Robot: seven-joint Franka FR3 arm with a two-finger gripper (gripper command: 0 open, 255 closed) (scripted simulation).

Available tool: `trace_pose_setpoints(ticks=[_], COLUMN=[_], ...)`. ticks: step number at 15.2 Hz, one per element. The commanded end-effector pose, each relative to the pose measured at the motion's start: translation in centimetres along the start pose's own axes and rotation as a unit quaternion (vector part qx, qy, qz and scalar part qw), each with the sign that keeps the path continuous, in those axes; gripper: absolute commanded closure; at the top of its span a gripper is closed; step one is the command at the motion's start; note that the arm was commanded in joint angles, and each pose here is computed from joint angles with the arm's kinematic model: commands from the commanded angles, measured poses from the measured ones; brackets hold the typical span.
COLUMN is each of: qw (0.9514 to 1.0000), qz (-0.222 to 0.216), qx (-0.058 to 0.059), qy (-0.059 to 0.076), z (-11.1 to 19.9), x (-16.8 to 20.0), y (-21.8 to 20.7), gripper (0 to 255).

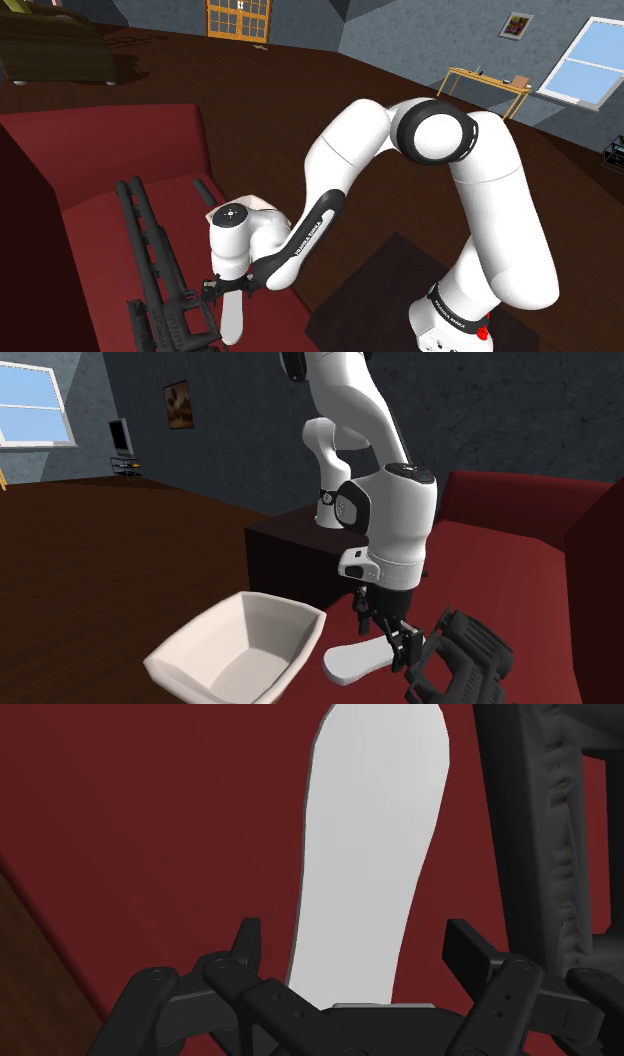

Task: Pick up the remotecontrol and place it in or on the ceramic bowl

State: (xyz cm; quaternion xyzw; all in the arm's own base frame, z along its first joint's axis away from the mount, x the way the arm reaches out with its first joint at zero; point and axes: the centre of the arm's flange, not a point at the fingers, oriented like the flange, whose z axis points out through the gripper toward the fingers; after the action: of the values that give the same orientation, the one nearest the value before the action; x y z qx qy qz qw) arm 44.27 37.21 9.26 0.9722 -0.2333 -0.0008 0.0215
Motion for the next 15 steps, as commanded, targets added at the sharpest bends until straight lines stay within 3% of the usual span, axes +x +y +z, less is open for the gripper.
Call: trace_pose_setpoints(ticks=[1, 6, 7, 15], qw=[1.0000, 1.0000, 1.0000, 1.0000], qz=[0.000, 0.000, 0.000, 0.000], qx=[0.000, 0.000, 0.000, 0.000], qy=[0.000, 0.000, 0.000, 0.000], z=[0.26, 0.26, 0.23, 0.27], x=[-0.04, -0.04, -0.04, -0.06], y=[-0.04, -0.04, -0.04, -0.07], gripper=[0, 0, 255, 255])
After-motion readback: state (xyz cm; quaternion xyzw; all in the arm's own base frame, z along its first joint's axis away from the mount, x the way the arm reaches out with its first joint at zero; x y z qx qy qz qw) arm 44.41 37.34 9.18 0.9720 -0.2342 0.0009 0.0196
